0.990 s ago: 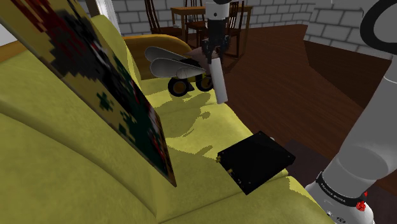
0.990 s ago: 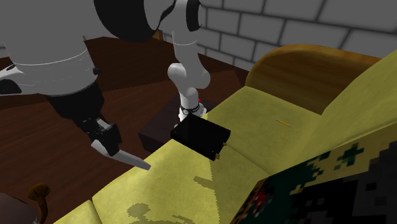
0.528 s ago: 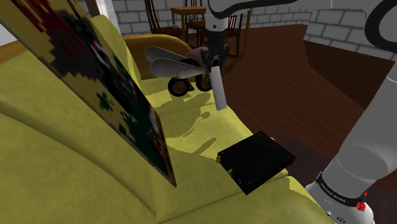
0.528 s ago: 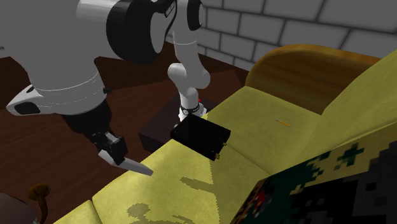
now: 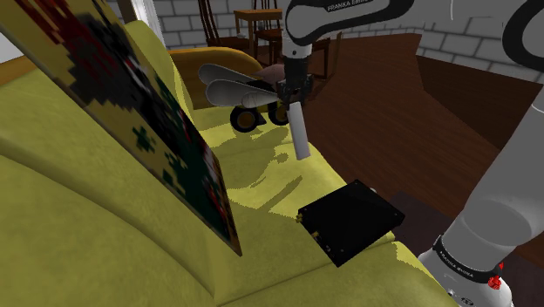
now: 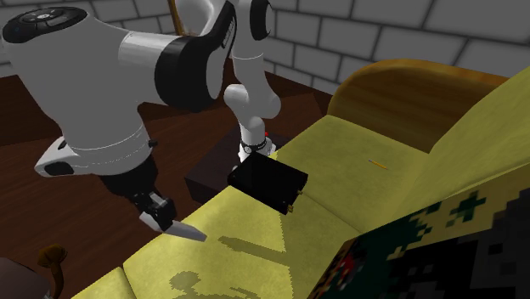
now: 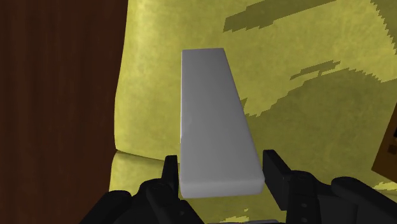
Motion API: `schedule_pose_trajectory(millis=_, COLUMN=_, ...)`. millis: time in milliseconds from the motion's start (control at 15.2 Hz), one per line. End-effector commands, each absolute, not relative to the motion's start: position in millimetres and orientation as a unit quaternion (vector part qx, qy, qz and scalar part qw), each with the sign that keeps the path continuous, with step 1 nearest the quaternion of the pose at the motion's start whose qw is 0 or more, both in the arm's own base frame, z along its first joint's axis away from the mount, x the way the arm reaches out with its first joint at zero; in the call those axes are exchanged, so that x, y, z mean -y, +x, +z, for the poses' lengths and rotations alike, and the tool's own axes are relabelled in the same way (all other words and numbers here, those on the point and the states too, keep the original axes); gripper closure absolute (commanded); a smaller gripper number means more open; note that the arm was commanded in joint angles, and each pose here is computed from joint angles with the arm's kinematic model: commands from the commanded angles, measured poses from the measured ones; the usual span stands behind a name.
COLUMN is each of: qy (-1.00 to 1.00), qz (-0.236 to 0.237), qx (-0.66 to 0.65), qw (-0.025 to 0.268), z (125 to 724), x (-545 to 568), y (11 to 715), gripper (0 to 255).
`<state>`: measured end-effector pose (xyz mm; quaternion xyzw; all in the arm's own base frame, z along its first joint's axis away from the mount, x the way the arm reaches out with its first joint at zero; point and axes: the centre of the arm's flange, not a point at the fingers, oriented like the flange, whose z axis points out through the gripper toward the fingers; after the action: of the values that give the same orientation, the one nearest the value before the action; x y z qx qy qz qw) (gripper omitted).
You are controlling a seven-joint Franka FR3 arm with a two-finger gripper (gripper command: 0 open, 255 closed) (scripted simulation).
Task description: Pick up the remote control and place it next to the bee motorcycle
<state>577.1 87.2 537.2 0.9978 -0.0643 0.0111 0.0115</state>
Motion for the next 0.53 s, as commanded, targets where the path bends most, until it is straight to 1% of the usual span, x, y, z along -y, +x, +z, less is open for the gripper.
schedule_pose_trajectory(millis=0, qy=0.998, qz=0.012, qx=0.064, qw=0.011, z=526, x=-88, y=577, gripper=255)
schedule_pose_trajectory(millis=462, qy=0.998, qz=0.012, qx=0.064, qw=0.011, z=489, x=-88, y=577, gripper=255)
